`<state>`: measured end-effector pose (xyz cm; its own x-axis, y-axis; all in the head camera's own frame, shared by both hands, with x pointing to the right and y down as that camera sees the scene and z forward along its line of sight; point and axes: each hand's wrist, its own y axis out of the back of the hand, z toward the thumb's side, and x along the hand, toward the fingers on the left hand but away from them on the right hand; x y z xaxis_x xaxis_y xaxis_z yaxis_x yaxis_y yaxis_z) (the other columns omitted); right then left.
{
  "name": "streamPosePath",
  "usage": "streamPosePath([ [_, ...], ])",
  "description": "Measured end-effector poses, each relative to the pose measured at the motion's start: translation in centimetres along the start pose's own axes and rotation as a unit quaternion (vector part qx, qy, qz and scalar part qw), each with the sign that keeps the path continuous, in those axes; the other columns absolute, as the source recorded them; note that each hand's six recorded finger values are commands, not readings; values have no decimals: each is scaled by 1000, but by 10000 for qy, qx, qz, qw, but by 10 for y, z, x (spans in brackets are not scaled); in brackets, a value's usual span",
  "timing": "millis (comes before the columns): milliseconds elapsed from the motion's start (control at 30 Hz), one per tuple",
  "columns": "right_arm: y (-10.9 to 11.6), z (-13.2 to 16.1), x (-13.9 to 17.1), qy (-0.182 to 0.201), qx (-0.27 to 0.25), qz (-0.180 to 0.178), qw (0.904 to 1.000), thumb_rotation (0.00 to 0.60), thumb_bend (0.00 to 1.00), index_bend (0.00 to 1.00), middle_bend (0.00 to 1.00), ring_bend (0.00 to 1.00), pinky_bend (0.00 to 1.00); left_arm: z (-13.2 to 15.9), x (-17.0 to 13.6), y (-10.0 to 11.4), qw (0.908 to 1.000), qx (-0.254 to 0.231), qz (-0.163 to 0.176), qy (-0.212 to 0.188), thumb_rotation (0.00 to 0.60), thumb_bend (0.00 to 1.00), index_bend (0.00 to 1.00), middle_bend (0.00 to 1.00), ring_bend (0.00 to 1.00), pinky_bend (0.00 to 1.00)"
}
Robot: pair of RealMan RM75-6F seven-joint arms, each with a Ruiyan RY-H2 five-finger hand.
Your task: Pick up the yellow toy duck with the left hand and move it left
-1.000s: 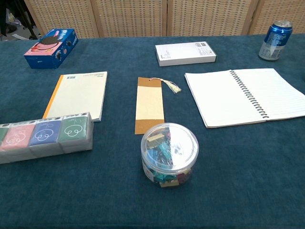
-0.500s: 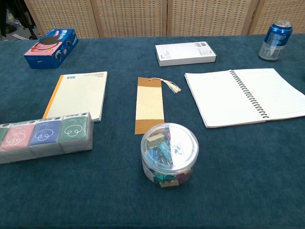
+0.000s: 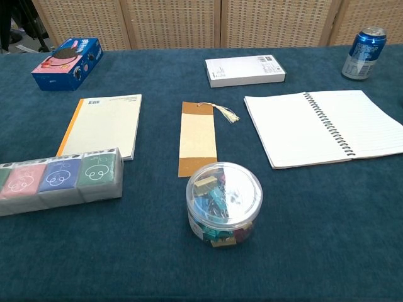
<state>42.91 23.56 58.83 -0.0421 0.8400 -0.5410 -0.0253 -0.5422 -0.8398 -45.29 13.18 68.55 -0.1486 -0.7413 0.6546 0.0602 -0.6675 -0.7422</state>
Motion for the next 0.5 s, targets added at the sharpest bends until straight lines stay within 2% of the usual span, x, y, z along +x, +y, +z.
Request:
streamPosePath([
  [233, 1, 0, 0, 6, -6, -9, 10000, 600, 0, 173, 0, 0, 91, 2, 0, 18, 9989, -393, 243, -10, 600, 131, 300, 0, 0, 0],
  [333, 0, 1, 0, 25, -1, -8, 10000, 600, 0, 172, 0, 0, 91, 3, -8, 33, 9956, -785, 508, -86, 600, 130, 199, 0, 0, 0],
  [433, 1, 2, -1, 47, -3, -29, 10000, 600, 0, 173, 0, 0, 91, 2, -22, 45, 9891, -1221, 798, -214, 600, 120, 27, 0, 0, 0],
  [500, 1, 3, 0, 63, -12, -48, 10000, 600, 0, 172, 0, 0, 91, 1, -32, 48, 9846, -1437, 951, -303, 600, 112, 0, 0, 0, 0],
])
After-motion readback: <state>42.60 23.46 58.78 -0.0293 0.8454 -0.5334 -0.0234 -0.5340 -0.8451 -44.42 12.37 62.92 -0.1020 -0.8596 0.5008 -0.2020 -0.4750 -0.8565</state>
